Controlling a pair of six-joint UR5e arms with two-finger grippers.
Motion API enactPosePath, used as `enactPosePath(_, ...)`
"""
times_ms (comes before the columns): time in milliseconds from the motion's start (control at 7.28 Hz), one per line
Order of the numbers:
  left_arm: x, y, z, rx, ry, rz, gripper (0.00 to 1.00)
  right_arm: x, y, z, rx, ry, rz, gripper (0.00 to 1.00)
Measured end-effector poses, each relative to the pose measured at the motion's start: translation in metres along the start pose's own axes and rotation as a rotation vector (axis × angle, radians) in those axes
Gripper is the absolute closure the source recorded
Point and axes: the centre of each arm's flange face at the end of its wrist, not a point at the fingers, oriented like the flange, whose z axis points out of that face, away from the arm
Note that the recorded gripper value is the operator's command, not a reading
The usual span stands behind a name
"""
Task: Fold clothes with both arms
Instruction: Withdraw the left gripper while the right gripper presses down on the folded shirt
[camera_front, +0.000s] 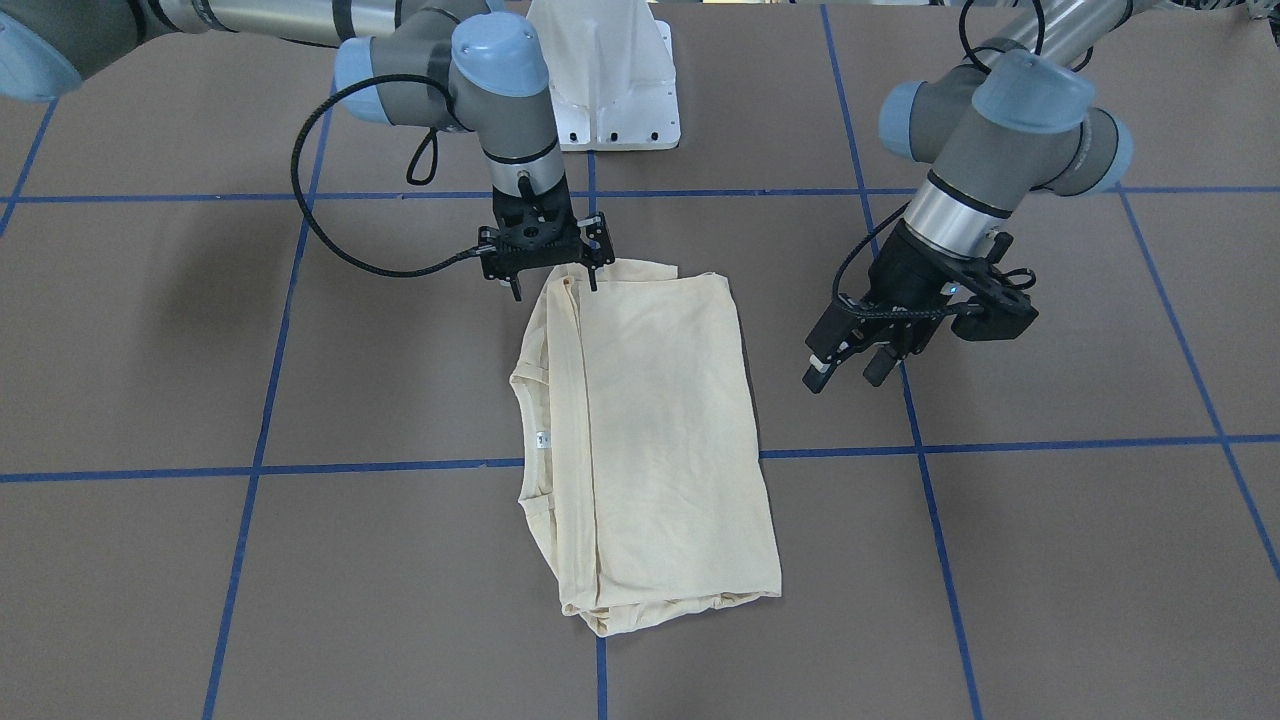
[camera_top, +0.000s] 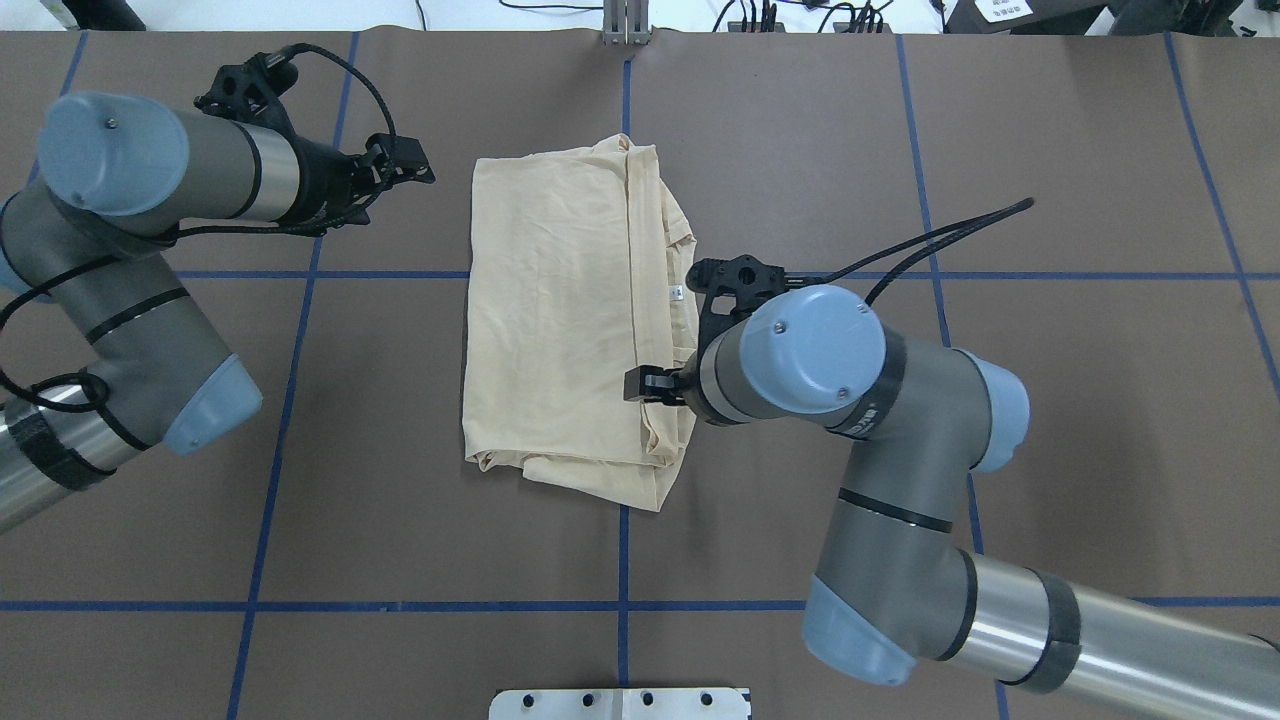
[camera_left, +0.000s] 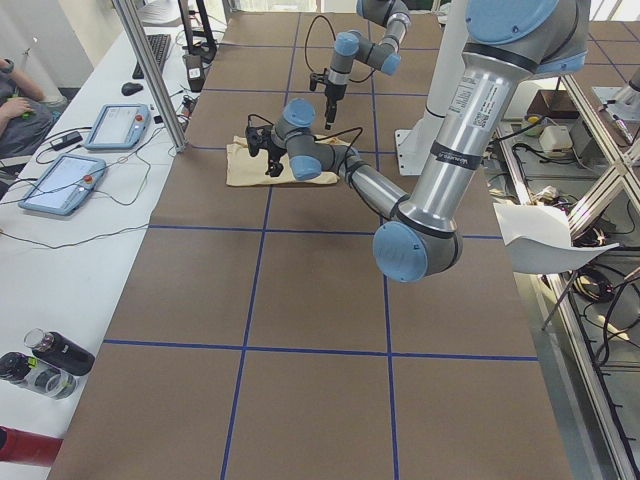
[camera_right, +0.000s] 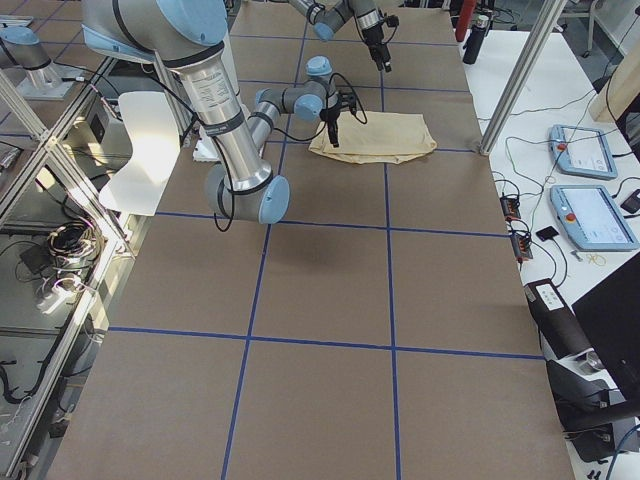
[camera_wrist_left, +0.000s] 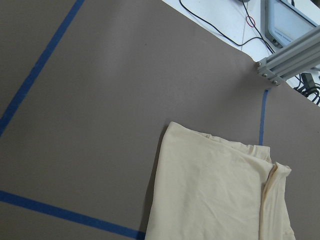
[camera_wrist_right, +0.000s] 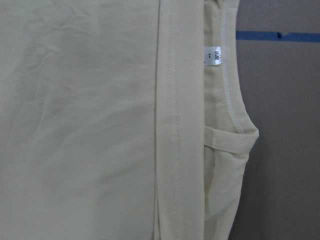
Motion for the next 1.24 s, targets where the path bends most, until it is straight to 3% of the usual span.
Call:
enactPosePath(687, -0.002, 0.004, -0.003, -0.019, 0.002, 0.007, 0.0, 0.002, 0.009, 0.038, -0.045, 0.147, -0.123, 0.01)
enactPosePath(1237, -0.003, 0.004, -0.002, -0.024, 0.0, 0.006, 0.0, -0.003, 0.014, 0.041, -0.055, 0.154, -0.135, 0.01)
